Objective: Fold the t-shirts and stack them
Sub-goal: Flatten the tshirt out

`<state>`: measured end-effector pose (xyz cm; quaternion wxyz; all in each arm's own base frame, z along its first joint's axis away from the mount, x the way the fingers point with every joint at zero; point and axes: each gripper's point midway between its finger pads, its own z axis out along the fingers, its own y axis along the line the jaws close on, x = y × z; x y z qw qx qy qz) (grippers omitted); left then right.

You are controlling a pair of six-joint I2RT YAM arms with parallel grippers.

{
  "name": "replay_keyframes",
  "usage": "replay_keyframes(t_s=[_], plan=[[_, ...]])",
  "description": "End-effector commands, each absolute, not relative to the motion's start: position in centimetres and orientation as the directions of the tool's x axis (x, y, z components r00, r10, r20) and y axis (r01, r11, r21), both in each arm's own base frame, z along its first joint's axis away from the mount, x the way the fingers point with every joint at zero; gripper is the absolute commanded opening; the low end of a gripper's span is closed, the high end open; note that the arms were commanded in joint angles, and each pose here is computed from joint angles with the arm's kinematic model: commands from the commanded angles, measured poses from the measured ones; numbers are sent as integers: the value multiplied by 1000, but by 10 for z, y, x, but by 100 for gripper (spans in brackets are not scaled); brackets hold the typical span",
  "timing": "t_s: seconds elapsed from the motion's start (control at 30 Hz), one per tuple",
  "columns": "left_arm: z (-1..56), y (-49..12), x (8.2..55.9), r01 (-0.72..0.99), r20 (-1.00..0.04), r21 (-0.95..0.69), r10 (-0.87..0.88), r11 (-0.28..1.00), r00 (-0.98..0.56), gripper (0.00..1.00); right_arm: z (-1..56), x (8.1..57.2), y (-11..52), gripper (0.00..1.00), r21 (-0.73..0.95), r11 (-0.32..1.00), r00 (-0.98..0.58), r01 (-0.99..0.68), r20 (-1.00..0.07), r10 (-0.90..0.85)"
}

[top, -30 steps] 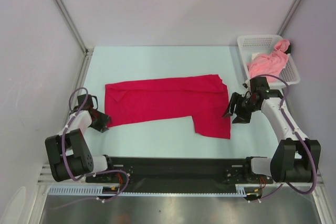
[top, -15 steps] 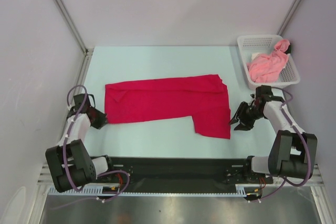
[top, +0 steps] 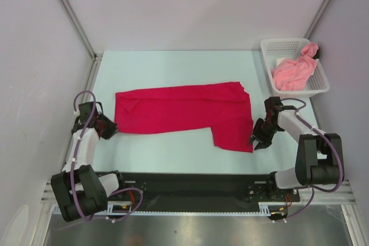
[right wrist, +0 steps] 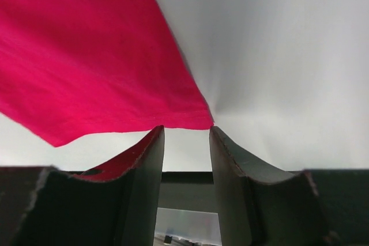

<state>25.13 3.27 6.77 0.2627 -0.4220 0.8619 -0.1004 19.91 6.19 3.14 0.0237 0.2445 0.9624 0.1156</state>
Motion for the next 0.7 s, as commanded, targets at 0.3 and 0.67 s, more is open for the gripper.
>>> replay_keyframes(t_s=[0.3, 0.67], plan=[[87, 34, 265, -608, -425, -410, -732, 680, -533, 0, 14, 204, 52, 42, 123, 863, -868, 490, -21, 496], [91, 38, 269, -594, -451, -395, -711, 701, -540, 0, -2, 201, 59, 33, 116, 874, -880, 473, 19, 474]])
